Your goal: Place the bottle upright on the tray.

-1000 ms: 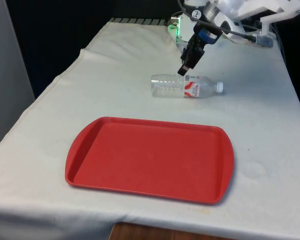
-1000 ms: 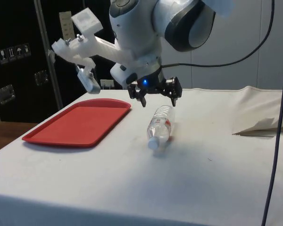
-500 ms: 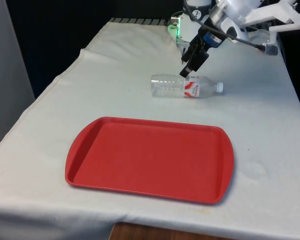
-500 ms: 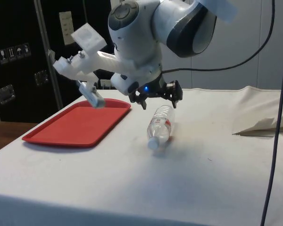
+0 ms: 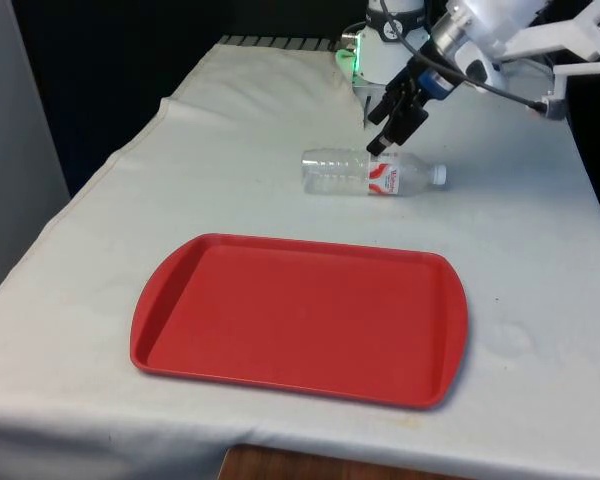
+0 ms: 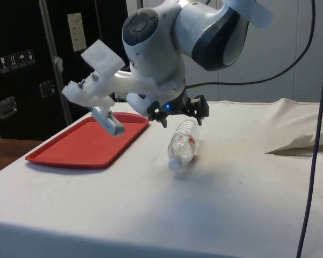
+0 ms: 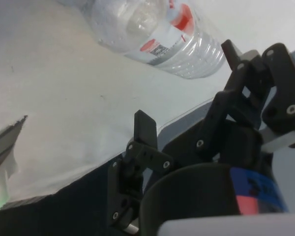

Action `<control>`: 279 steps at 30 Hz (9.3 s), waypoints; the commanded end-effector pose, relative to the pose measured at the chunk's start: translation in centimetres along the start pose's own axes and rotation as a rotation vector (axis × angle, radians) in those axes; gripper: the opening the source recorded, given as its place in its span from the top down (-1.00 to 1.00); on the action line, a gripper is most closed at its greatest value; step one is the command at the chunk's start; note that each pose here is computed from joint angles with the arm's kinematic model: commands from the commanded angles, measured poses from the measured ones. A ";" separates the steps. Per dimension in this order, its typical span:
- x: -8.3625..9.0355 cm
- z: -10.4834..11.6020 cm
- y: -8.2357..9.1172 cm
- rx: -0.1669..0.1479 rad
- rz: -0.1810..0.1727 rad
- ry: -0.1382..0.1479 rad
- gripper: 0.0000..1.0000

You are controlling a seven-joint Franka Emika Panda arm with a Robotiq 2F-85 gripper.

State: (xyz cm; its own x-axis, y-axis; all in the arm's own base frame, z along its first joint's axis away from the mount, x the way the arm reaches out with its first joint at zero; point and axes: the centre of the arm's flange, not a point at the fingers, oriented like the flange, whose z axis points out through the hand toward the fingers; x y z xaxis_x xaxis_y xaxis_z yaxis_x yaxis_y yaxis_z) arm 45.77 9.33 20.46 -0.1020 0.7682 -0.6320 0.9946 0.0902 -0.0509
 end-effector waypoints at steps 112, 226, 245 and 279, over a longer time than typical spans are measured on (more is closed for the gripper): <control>5.4 3.2 0.4 0.057 0.071 -0.008 -1.00; -2.2 -6.7 1.5 0.007 0.094 0.072 0.33; -2.5 -7.3 2.1 0.003 0.105 0.189 0.33; -2.8 -7.4 3.2 -0.016 0.125 0.393 0.33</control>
State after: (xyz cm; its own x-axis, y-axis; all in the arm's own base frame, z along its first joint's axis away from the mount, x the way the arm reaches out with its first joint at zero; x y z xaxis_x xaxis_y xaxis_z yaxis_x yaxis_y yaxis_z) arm 49.09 12.19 27.77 0.0173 0.9571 -0.2893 0.9997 -0.0115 0.0217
